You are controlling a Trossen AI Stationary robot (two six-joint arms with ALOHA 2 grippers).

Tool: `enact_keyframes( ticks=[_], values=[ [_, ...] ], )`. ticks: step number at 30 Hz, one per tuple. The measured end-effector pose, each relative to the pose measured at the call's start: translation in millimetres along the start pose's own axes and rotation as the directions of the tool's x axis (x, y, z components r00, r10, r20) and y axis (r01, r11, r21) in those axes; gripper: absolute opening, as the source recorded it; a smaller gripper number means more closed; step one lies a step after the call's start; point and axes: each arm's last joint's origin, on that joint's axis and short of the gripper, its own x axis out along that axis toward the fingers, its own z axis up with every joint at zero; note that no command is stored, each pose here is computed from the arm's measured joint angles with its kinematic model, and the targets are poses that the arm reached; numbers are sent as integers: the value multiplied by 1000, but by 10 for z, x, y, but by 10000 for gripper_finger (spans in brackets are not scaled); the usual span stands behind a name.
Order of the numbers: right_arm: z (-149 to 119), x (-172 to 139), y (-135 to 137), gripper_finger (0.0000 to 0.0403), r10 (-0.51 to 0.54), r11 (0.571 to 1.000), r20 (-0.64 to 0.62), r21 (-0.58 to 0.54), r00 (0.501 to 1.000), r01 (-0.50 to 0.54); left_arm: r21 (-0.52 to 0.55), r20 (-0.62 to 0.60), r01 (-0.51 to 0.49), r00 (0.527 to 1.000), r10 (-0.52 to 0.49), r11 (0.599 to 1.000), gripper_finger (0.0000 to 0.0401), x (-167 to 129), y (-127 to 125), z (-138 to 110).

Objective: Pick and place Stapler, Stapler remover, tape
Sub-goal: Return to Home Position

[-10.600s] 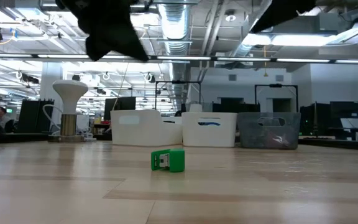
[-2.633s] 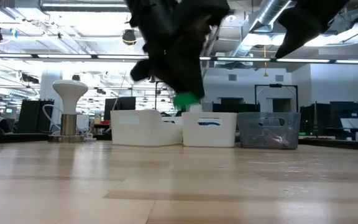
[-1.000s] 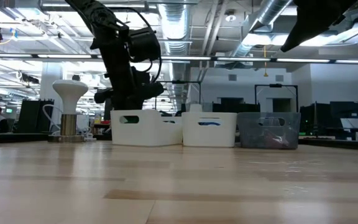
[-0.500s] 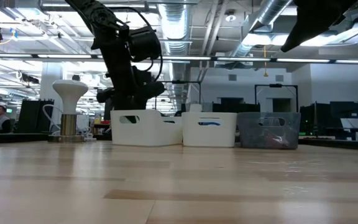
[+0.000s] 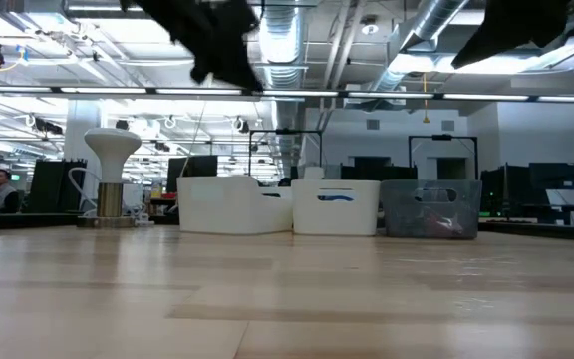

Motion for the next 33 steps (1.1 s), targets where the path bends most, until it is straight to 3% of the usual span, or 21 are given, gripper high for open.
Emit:
enact_keyframes(
  ticks=[5, 12, 18, 23, 26, 29, 33],
  values=[
    [29, -16, -19, 0, 27, 999, 9, -34, 1000, -27, 157, 135, 98, 984, -119, 983, 2, -396, -206, 122],
    [225, -18, -110, 0, 183, 981, 40, -68, 982, -180, 254, 250, 135, 947, -200, 958, 2, -736, -311, 156],
    [474, 55, -272, 0, 323, 945, 121, -86, 939, -314, 259, 324, 146, 918, -228, 955, 2, -849, -251, -105],
    [563, 148, -473, 0, 296, 955, 160, -55, 942, -291, 256, 424, 171, 865, -269, 951, 2, -1025, -131, -360],
    [524, 231, -572, 0, 294, 955, 183, -31, 938, -294, 237, 477, 167, 838, -265, 957, 2, -1145, 8, -508],
    [444, 352, -633, 0, 381, 921, 251, -21, 890, -389, 208, 528, 169, 810, -256, 963, 2, -1264, 143, -643],
    [314, 445, -781, 0, 369, 917, 326, 24, 870, -398, 213, 584, 160, 770, -257, 964, 2, -1385, 267, -787]
  ],
)
